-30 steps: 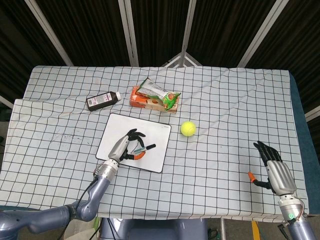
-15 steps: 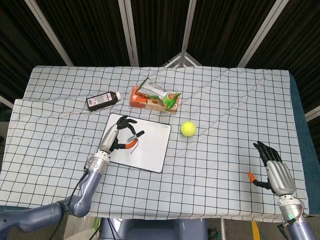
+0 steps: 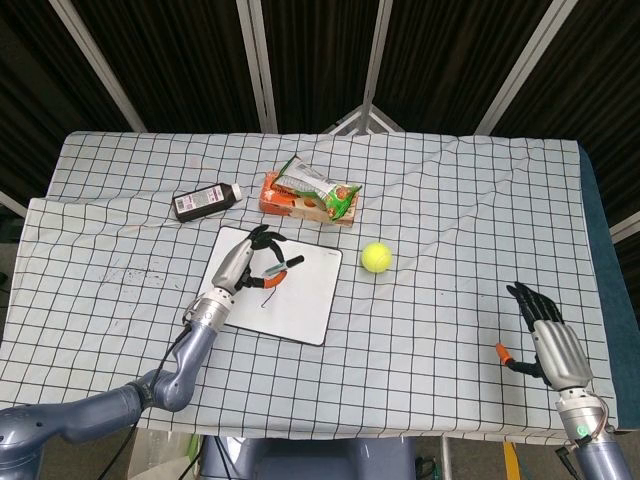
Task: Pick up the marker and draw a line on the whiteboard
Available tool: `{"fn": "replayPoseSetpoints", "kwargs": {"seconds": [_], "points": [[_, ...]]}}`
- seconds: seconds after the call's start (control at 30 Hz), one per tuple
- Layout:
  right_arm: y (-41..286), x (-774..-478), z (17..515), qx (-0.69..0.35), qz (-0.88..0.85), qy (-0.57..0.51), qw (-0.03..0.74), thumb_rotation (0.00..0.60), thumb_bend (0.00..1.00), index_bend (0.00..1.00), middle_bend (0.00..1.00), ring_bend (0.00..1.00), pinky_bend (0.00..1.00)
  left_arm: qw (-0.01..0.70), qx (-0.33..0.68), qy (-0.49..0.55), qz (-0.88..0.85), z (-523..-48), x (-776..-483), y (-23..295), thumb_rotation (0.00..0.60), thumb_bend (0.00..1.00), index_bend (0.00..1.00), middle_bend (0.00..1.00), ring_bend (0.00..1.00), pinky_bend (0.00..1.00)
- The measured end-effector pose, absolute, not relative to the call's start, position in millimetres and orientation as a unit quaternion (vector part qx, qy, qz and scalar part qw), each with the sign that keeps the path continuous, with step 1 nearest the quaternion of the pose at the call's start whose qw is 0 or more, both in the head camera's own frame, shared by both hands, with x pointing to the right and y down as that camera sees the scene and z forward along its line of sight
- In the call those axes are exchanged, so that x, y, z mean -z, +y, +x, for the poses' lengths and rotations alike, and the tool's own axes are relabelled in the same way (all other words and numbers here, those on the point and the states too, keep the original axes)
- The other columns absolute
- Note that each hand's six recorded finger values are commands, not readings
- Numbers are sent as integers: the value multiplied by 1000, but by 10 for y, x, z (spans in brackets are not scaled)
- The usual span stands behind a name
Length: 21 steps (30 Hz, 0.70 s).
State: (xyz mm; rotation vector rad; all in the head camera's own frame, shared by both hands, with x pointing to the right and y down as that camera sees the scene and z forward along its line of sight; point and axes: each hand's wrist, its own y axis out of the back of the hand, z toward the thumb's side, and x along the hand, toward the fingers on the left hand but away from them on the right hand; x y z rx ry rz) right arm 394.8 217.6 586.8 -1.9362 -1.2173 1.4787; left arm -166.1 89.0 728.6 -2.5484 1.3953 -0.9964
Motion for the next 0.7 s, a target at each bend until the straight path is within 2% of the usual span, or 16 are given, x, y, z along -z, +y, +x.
{"fn": "replayPoseSetpoints", "kwargs": {"seconds": [0.7], "points": [[2178, -5873, 3959, -532, -696, -438, 203, 600, 327, 0, 0, 0, 0, 35, 334, 440, -833, -1514, -7488, 919, 600, 544, 729, 242, 51, 87]]}}
